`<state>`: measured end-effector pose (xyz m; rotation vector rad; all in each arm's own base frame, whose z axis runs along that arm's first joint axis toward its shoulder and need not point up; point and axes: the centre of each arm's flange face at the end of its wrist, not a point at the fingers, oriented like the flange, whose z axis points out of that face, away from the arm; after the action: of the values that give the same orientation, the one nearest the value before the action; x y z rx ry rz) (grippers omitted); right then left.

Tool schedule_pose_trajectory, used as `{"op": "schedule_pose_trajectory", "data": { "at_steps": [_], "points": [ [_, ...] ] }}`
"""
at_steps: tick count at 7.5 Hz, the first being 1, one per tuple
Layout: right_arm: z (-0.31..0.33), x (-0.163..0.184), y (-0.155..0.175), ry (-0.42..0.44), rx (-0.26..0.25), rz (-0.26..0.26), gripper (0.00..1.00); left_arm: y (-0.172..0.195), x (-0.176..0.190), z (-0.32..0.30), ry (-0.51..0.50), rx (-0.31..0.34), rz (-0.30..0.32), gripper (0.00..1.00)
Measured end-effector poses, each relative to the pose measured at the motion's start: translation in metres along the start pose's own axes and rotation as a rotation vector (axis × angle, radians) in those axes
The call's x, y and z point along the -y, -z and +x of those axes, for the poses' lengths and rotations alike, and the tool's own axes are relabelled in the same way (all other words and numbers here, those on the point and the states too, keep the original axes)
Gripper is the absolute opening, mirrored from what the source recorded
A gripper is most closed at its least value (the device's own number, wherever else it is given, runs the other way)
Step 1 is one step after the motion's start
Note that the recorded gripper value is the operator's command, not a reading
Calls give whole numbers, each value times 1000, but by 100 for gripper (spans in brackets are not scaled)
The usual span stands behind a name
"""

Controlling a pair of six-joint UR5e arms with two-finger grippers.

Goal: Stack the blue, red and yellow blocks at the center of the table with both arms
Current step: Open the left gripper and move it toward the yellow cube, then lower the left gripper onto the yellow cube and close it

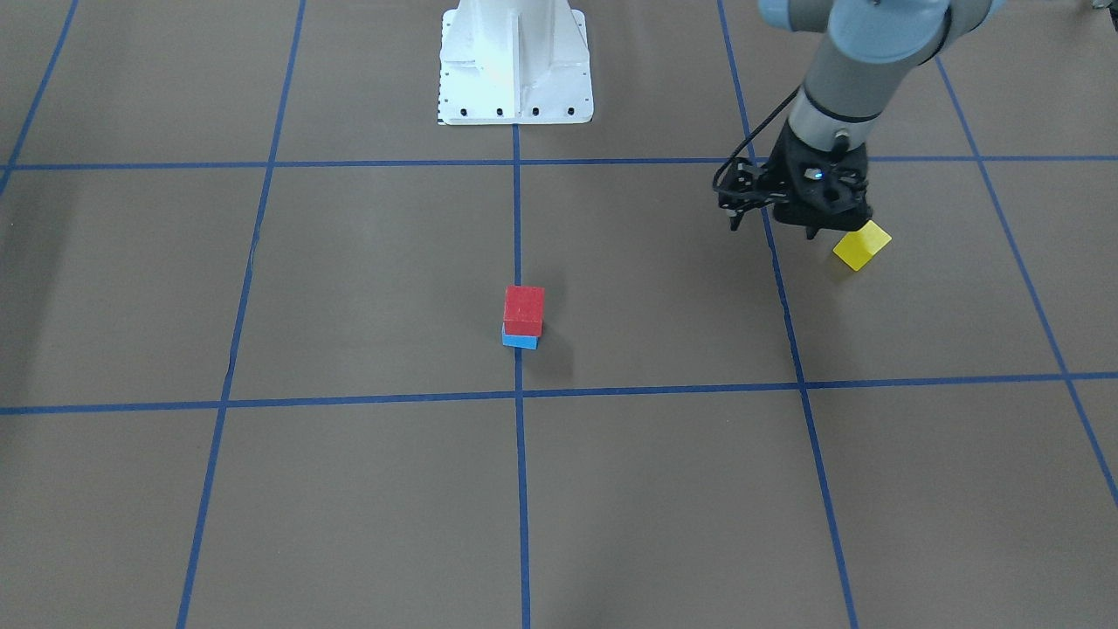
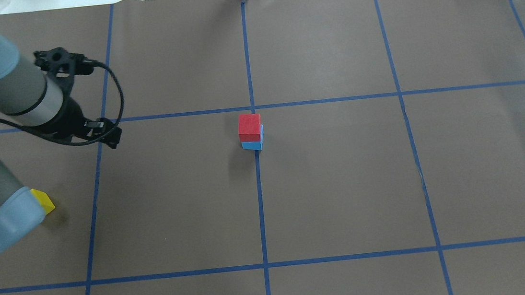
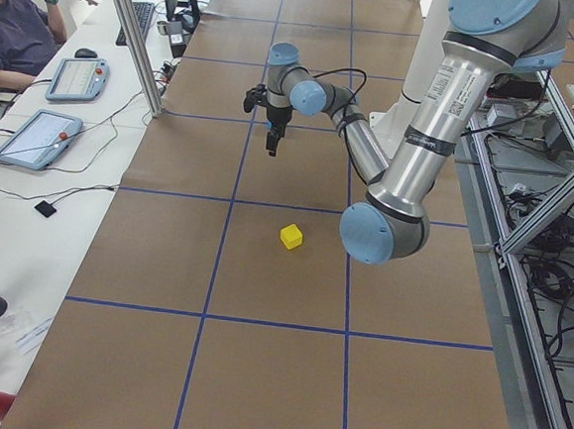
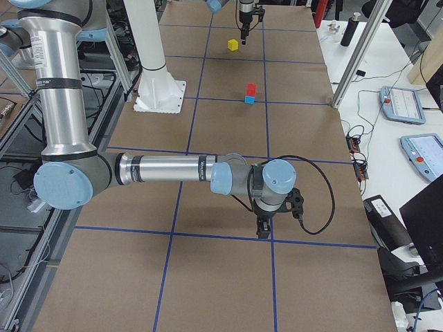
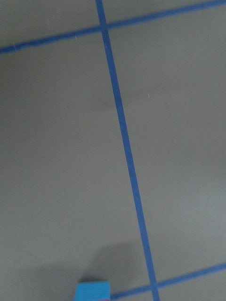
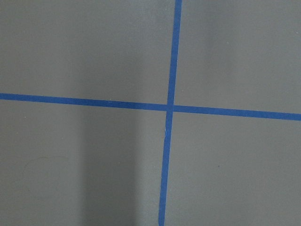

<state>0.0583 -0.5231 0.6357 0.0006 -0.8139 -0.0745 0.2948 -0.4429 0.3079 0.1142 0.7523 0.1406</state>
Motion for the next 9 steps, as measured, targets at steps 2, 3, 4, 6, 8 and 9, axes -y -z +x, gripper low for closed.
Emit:
{"op": "schedule_pose_trajectory", "data": {
  "at_steps": [2, 3, 4, 6, 8, 9],
  "points": [
    [-1, -2, 1, 1, 0, 2, 99, -5, -58, -65, 36, 30, -19, 100],
    [-2, -2, 2, 2, -1, 4, 99, -14, -76, -89, 118, 40, -25, 100],
    [-2, -2, 2, 3, -2, 5, 99, -26, -83, -105, 260, 33, -12, 100],
    [-3, -2, 3, 5, -3, 6, 99, -55, -84, -124, 516, -15, 35, 99],
    [-3, -2, 3, 5, -3, 6, 99, -77, -82, -135, 605, -24, 64, 99],
    [-3, -1, 3, 6, -4, 6, 99, -85, -83, -136, 610, -20, 60, 99]
  ]
}}
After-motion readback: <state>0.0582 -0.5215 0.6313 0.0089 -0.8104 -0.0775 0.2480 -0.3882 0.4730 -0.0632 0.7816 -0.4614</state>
